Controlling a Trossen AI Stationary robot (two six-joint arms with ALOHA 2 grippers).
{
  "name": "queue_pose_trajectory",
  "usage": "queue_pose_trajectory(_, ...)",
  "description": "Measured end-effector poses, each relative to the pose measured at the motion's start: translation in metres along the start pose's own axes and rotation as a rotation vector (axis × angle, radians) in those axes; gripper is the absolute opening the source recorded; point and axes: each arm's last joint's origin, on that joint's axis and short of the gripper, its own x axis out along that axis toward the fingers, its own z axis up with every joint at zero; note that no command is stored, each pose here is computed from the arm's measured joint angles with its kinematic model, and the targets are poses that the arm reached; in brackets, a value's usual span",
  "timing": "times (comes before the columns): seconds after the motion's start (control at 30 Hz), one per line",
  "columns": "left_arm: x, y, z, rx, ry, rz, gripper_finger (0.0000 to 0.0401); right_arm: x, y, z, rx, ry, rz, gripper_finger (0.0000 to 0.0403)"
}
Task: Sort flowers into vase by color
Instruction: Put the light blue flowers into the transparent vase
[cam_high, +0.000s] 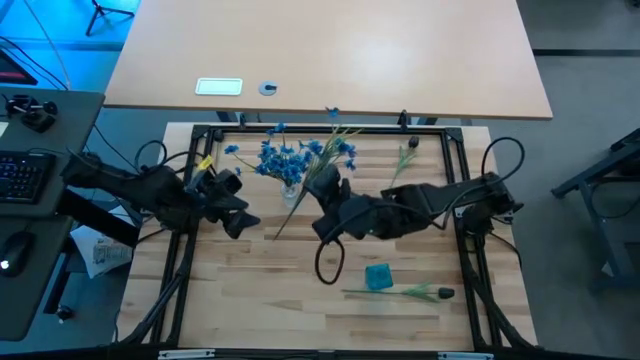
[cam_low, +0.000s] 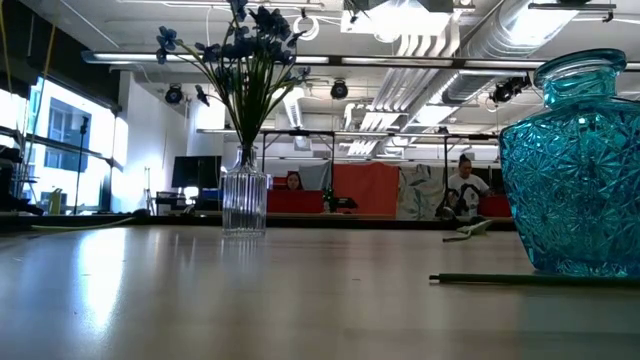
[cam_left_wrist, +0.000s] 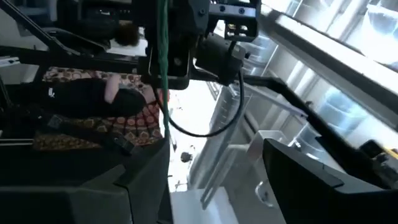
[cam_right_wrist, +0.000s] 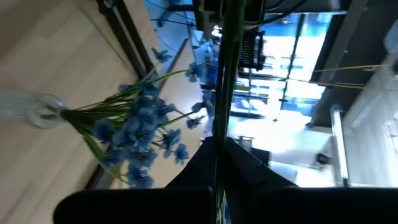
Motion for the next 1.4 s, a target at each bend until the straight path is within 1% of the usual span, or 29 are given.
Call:
queue_pose_trajectory(0.13,0.011,0.002,-0.002,0.001,0.039,0.025,0.0246,0.001,0.003,0.013,0.005,0.015,-0.033,0.0)
queue_pose_trajectory(0.27,0.016,0.015,-0.009,-0.013,0.037,0.091,0.0246,-0.009,0.004,0.027,-0.009,-0.019,-0.068,0.0)
queue_pose_trajectory(0.33,0.018,0.021,-0.013,-0.011,0.001,0.123,0.0246,-0.017,0.006,0.033,-0.025,-0.046,-0.075,0.0)
queue_pose_trajectory(0.43,0.023,0.032,-0.018,-0.008,-0.089,0.144,0.0246,-0.025,0.01,0.041,-0.037,-0.095,-0.059,0.0)
queue_pose_trajectory(0.57,0.033,0.042,-0.024,0.009,-0.174,0.116,0.0246,-0.029,0.014,0.045,-0.051,-0.114,-0.046,0.0)
queue_pose_trajectory(0.7,0.045,0.053,-0.035,0.001,-0.196,0.113,0.0246,-0.029,0.015,0.044,-0.077,-0.114,-0.04,0.0)
queue_pose_trajectory(0.87,0.065,0.049,-0.046,0.029,-0.18,0.1,0.0246,-0.028,0.016,0.044,-0.113,-0.112,-0.039,0.0)
queue_pose_trajectory(0.97,0.073,0.044,-0.047,0.077,-0.182,0.095,0.0246,-0.027,0.018,0.046,-0.12,-0.111,-0.036,0.0)
queue_pose_trajectory(1.07,0.076,0.037,-0.044,0.102,-0.191,0.068,0.0246,-0.025,0.019,0.048,-0.141,-0.117,-0.037,0.0)
queue_pose_trajectory(1.2,0.077,0.038,-0.041,0.112,-0.2,0.078,0.0246,-0.025,0.015,0.05,-0.097,-0.128,-0.069,0.0)
queue_pose_trajectory(1.33,0.077,0.038,-0.036,0.102,-0.209,0.081,0.0246,-0.025,0.015,0.05,-0.096,-0.141,-0.066,0.0)
queue_pose_trajectory(1.4,0.078,0.038,-0.032,0.116,-0.219,0.084,0.0246,-0.024,0.015,0.05,-0.096,-0.141,-0.066,0.0)
